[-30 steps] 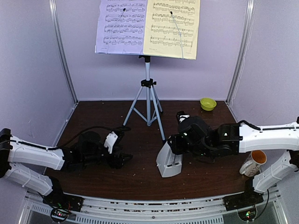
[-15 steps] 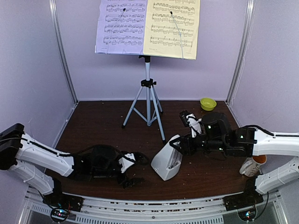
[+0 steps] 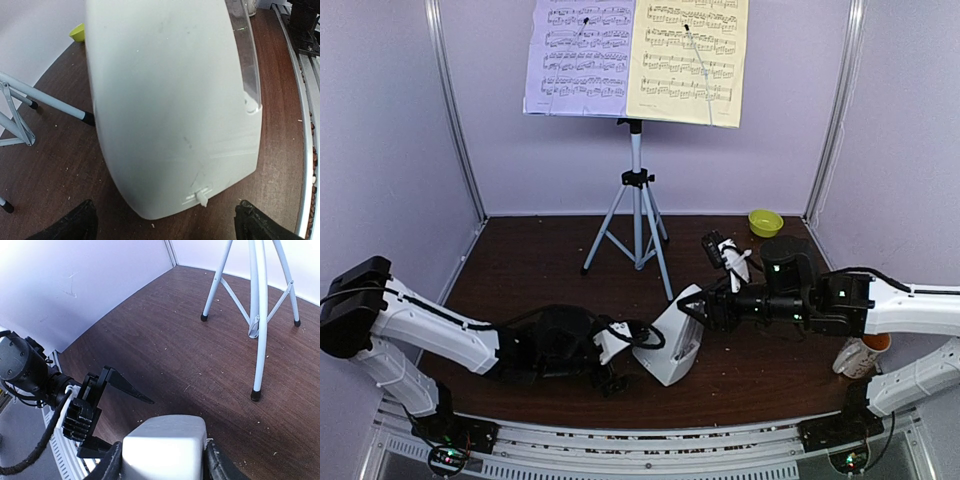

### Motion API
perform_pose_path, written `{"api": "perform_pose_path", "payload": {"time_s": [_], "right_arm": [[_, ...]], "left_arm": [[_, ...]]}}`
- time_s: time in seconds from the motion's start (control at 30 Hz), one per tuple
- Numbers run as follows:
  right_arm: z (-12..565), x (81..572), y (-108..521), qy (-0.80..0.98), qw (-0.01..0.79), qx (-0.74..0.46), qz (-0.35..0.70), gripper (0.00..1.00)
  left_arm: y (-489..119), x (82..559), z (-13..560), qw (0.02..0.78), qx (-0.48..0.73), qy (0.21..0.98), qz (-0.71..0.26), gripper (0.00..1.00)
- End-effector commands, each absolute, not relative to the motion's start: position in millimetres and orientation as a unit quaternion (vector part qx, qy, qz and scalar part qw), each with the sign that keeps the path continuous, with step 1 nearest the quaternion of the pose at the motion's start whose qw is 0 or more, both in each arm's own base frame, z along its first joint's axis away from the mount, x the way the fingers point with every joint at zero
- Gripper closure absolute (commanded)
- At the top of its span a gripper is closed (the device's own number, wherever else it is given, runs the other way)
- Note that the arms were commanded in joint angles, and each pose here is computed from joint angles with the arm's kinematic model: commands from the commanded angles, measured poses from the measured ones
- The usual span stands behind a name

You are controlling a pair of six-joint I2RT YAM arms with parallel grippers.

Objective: Set up the instrument practice props

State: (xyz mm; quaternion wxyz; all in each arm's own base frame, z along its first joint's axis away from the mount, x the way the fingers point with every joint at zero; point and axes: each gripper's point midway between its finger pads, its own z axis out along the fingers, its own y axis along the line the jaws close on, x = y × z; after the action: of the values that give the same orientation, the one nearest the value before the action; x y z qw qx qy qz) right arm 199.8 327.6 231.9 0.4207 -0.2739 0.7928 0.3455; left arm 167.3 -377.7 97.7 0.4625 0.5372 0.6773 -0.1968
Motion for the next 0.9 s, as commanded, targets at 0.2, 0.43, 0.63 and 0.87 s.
{"api": "perform_pose_path", "payload": {"time_s": [0.2,0.43,0.63,0.87], "right_arm": [[287.7,206.8,331.8,0.745,0.475,-0.22,0.413,1.0],[288.9,205.1,330.5,0.743,0.476,-0.223,0.414,1.0],[286.8,209.1,330.0,0.751,0.475,-0.215,0.404,1.0],[270.1,234.9,317.9,0.801,0.48,-0.125,0.336,0.98]], "left_arm": [[-409.2,175.4,101.8,0.474,0.551,0.658,-0.199,0.12],[-395.8,189.6,97.0,0.468,0.549,0.662,-0.203,0.42],[-387.3,202.1,104.3,0.476,0.539,0.663,-0.207,0.45],[-357.9,222.0,116.0,0.512,0.459,0.702,-0.186,0.06]]}}
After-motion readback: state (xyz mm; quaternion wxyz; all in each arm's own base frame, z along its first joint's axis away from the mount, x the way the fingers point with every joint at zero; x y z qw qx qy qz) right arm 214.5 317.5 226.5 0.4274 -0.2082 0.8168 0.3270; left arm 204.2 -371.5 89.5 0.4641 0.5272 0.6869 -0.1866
